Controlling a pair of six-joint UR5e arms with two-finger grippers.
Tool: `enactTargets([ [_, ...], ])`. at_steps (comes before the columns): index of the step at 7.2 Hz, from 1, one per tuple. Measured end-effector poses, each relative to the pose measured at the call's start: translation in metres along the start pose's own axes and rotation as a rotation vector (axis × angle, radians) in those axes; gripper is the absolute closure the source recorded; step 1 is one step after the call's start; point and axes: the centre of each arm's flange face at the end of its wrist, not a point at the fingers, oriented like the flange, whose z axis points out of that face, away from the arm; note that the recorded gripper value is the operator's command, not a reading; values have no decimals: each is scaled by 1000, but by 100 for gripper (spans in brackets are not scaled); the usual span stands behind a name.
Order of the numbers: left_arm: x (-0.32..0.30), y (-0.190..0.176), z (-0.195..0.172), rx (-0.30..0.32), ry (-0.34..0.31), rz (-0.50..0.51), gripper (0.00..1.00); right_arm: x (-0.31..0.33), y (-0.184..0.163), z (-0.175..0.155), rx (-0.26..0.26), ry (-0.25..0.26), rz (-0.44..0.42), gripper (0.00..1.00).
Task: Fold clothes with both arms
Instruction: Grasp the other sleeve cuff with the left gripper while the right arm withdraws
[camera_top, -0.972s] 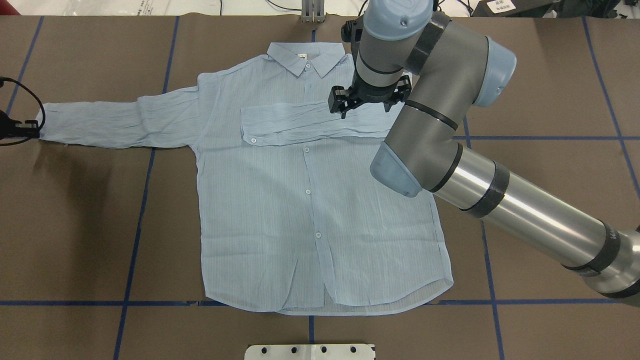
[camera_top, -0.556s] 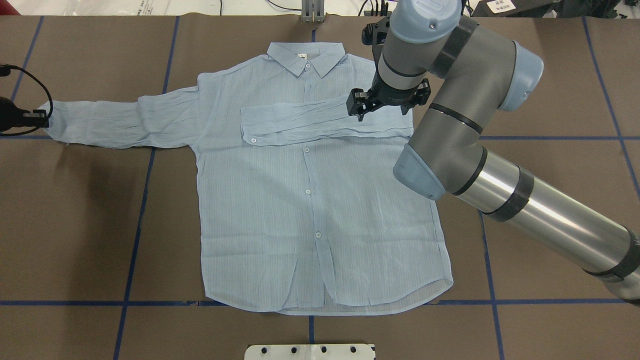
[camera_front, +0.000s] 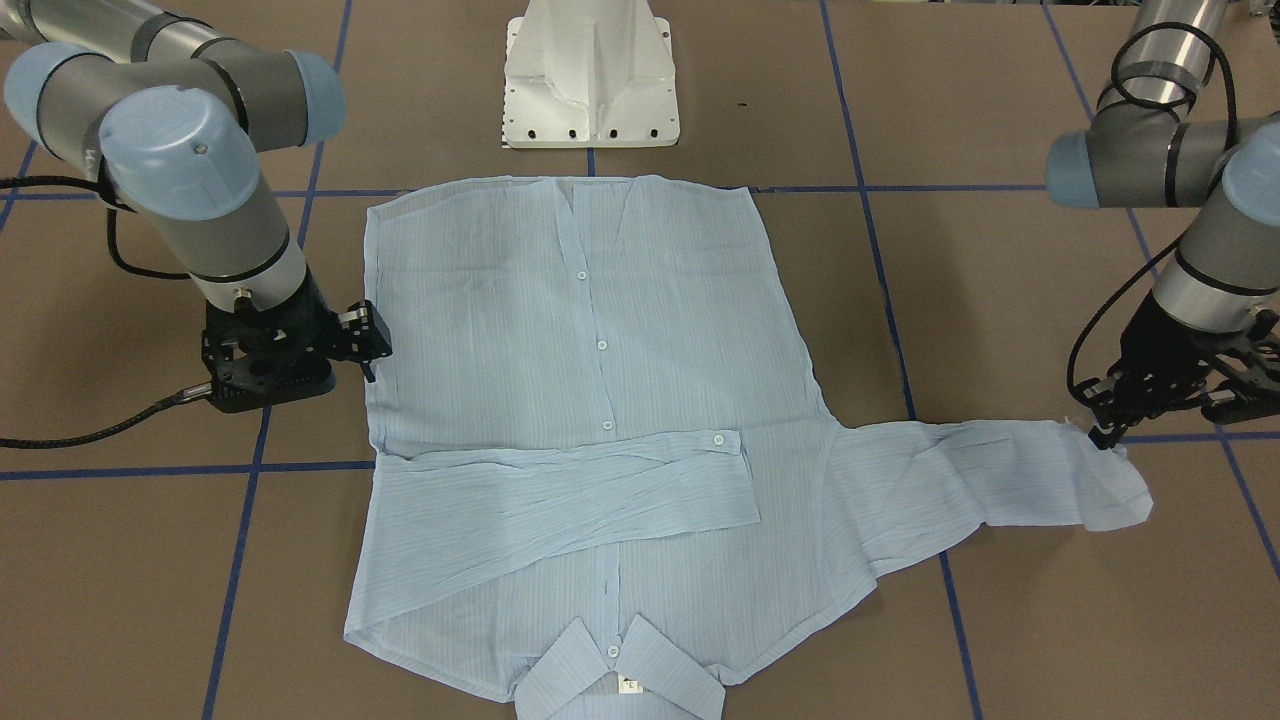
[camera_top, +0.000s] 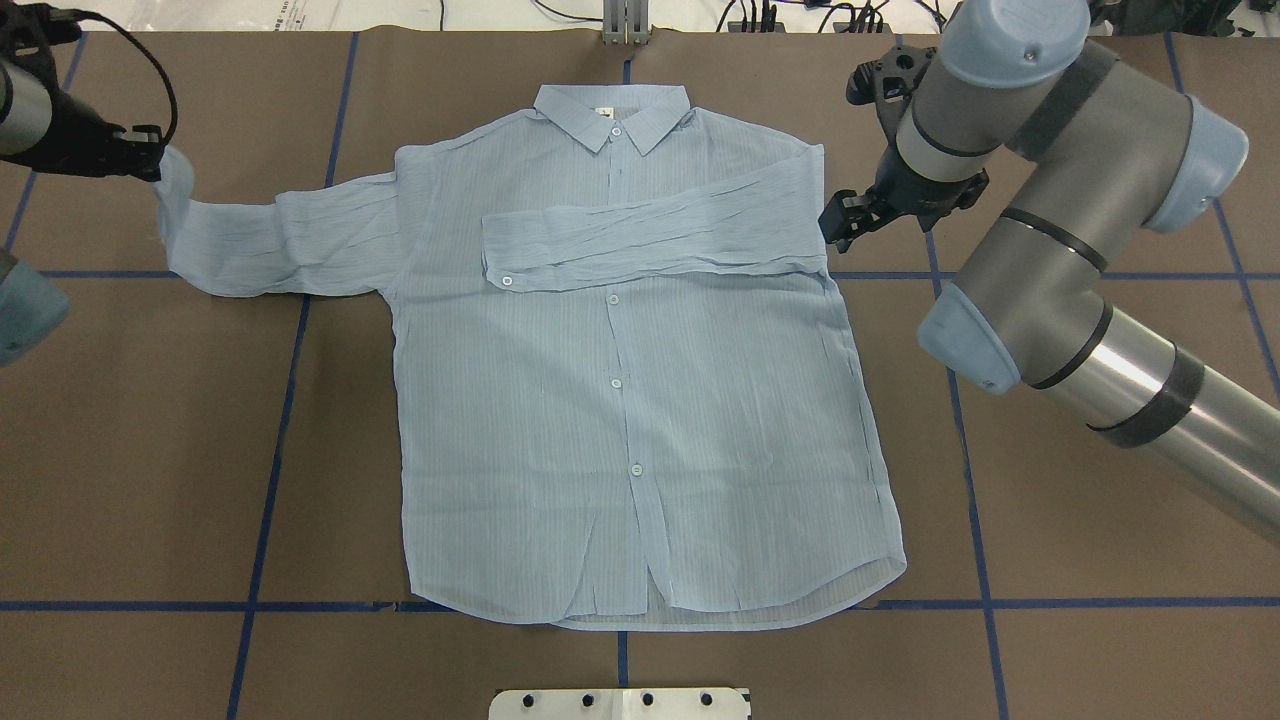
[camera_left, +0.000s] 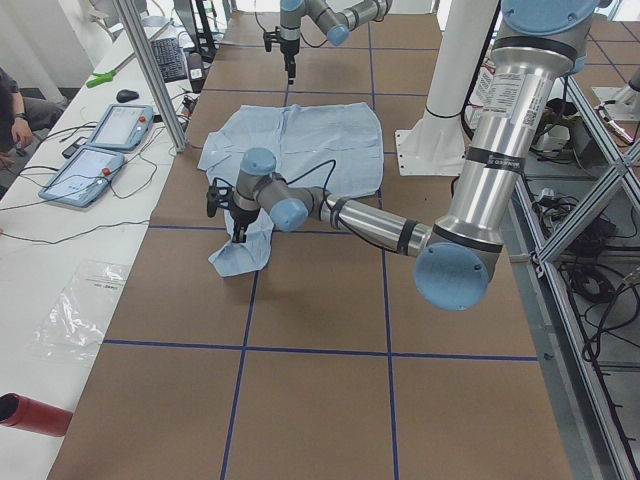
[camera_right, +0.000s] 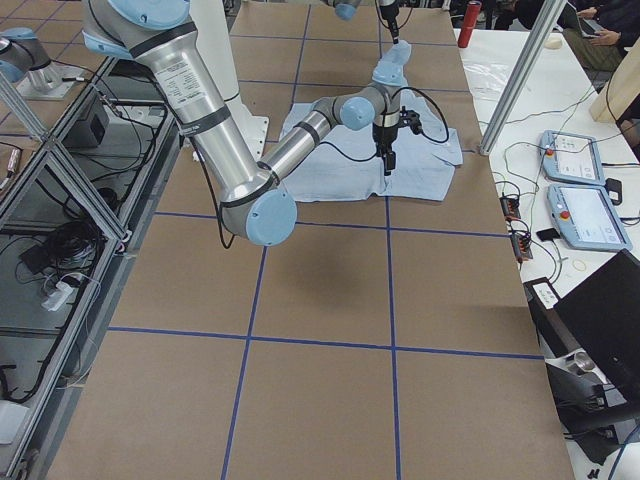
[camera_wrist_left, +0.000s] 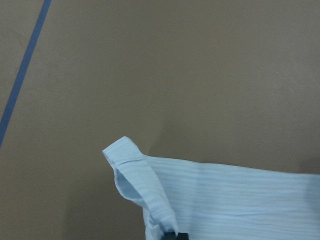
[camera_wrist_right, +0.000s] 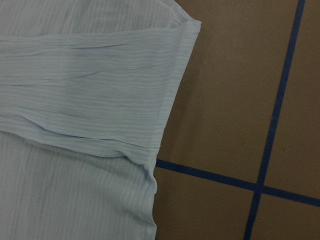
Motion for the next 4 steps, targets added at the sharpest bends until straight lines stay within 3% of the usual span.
enactTargets([
  [4, 247, 61, -33, -164, 130, -342, 100, 127, 22, 16, -67, 32, -111, 1],
])
